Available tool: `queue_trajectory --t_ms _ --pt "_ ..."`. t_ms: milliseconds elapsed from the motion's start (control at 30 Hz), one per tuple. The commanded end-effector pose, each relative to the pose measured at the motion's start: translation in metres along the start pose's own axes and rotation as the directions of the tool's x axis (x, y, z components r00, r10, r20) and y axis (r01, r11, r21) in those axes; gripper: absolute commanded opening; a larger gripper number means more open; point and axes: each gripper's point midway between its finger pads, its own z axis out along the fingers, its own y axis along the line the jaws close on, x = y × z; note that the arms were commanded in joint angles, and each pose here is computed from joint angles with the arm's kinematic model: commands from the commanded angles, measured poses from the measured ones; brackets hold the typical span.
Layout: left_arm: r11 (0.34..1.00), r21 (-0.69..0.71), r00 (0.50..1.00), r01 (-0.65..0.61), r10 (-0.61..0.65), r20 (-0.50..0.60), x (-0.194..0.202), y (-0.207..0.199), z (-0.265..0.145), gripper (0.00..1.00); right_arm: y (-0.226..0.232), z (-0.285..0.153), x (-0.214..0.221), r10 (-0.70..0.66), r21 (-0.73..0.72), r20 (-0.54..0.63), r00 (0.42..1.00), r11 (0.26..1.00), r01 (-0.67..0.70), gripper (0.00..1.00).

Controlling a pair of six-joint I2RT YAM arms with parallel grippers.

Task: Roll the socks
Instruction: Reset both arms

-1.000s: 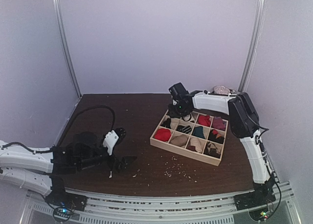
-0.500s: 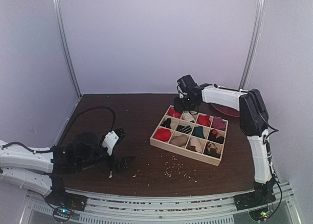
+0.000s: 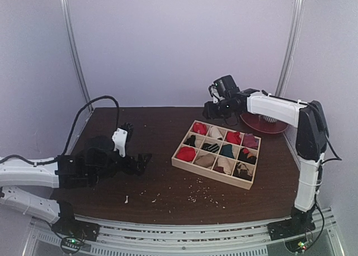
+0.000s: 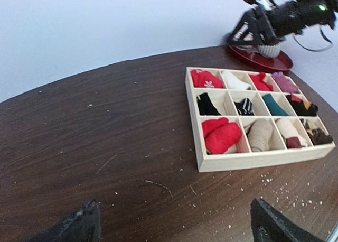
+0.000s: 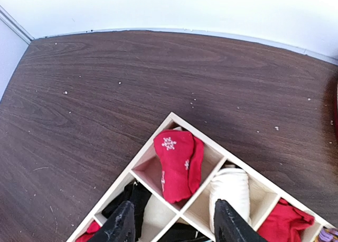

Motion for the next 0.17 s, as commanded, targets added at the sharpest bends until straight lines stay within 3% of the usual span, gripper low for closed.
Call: queue_trajectory --t_ms 0,133 --pt "0.978 -0.192 0.997 0.081 -0.079 0.023 -0.011 0.029 0.002 0.98 -0.011 -0.025 -0.001 -0.025 0.027 0.03 0.999 0.999 0.024 0.52" --pt "0.977 -0.196 0.997 0.08 -0.075 0.032 -0.016 0.029 0.001 0.98 -0.018 -0.046 0.003 -0.047 0.047 0.047 0.998 0.998 0.044 0.58"
